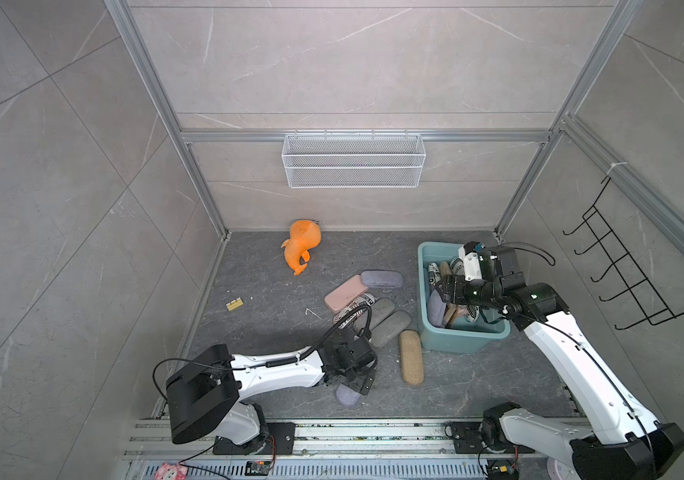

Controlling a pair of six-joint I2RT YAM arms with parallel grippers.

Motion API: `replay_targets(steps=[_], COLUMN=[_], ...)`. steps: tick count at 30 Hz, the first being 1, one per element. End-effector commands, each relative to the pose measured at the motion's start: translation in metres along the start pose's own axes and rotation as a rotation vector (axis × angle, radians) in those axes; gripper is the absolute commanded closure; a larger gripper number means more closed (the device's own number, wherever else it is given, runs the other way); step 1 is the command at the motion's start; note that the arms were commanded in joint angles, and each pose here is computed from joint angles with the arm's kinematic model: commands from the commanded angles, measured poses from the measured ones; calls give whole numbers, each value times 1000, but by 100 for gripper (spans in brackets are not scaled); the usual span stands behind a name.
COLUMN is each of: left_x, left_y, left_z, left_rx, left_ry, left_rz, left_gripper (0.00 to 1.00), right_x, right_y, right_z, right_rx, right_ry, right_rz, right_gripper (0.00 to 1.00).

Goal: Put the glasses cases into the storage boxes
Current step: Pick up the glasses case at the center of the board.

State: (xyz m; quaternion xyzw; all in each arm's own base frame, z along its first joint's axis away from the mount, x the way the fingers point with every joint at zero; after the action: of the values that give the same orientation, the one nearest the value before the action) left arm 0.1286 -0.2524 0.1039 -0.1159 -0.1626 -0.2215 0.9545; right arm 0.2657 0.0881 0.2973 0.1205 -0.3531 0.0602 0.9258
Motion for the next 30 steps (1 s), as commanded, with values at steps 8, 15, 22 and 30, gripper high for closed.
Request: replay_targets(steps=[8,15,22,30], left_x=[-17,-29,-36,11], left_y=[-7,-7,1,-17], left_z=[-4,-20,-24,36], left_rx=[-42,4,60,-99], left_ry=[92,121,108,-200], left_rz=[-2,19,17,-19], left_gripper=[8,6,37,45], right_x=[-2,-5,-6,-8], right_y=[1,3,7,20], right_z=[-1,-3,-4,1], right_rx=[19,35,77,184], right_ry=[-13,-2,-2,-43], right_rz=[-6,-7,-12,-63], right_gripper=[24,23,33,36])
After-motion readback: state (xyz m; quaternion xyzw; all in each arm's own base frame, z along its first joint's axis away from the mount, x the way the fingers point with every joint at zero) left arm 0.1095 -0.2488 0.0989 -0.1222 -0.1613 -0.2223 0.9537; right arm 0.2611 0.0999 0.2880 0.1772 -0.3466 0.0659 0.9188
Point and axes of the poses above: each gripper's point midway between its finger pads, its own z axis back along the fingers, its own y axis along the line the jaws close on, x = y × z, the point moved 6 cm from there along z, back along the fingers, and after that the axes turned 6 degrees about z, right-handed, at the moved point
